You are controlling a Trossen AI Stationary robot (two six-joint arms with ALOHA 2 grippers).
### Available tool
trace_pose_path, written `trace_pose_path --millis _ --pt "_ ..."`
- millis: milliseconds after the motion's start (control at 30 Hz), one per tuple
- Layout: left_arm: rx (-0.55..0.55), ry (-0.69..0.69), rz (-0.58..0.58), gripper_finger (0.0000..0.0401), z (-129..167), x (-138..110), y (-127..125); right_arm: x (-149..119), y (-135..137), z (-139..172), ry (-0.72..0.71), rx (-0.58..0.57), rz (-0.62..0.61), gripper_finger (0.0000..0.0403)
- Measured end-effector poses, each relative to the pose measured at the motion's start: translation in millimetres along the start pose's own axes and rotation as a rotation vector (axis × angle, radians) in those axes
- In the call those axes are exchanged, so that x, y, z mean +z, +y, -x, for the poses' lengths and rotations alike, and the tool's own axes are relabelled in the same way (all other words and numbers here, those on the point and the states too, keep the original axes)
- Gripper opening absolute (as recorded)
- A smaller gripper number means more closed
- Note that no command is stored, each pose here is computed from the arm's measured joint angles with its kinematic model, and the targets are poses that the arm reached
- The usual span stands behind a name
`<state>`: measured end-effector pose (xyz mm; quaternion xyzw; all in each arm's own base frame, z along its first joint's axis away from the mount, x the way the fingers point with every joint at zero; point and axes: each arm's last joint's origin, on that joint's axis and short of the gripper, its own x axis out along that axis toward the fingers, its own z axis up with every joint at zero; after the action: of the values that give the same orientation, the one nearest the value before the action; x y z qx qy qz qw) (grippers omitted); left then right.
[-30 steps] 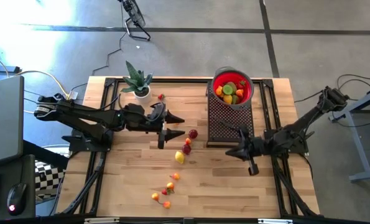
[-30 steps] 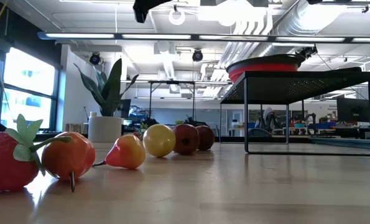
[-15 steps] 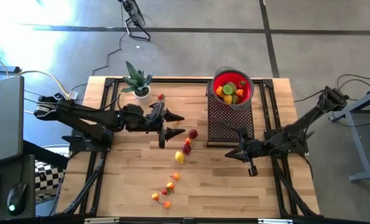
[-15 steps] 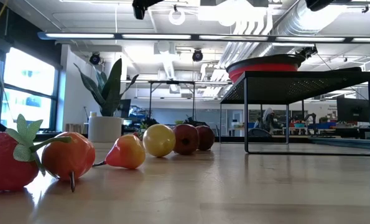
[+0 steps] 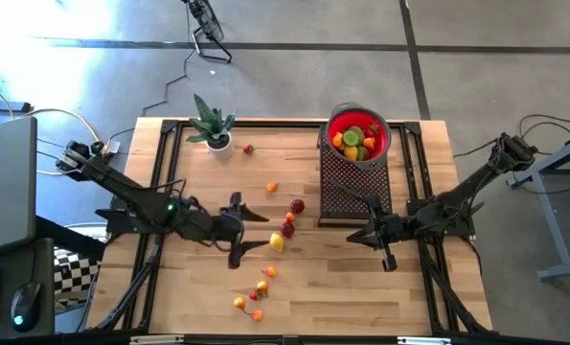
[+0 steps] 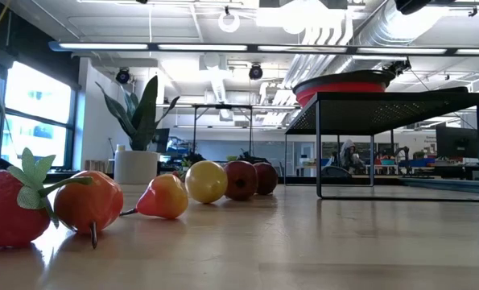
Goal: Pick & Place Fruit
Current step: Put the lemon into the strainer bowl on the shelf
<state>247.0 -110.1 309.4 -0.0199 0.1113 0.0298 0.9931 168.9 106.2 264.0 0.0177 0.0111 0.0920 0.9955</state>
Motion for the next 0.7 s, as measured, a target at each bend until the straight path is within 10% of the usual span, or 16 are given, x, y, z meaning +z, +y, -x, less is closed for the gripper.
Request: trace_pose_path --millis 267,700 --pt "-0.047 0.049 0.170 0.0260 -2.7 -2.9 4.0 0.0 0.0 0.0 0.000 0.002 -0.013 0.0002" --pt "-0.038 0.215 -0.054 0.0260 -20.9 -1.3 -1.7 0.0 -0.1 -0.1 0.000 0.000 -0.039 0.0002"
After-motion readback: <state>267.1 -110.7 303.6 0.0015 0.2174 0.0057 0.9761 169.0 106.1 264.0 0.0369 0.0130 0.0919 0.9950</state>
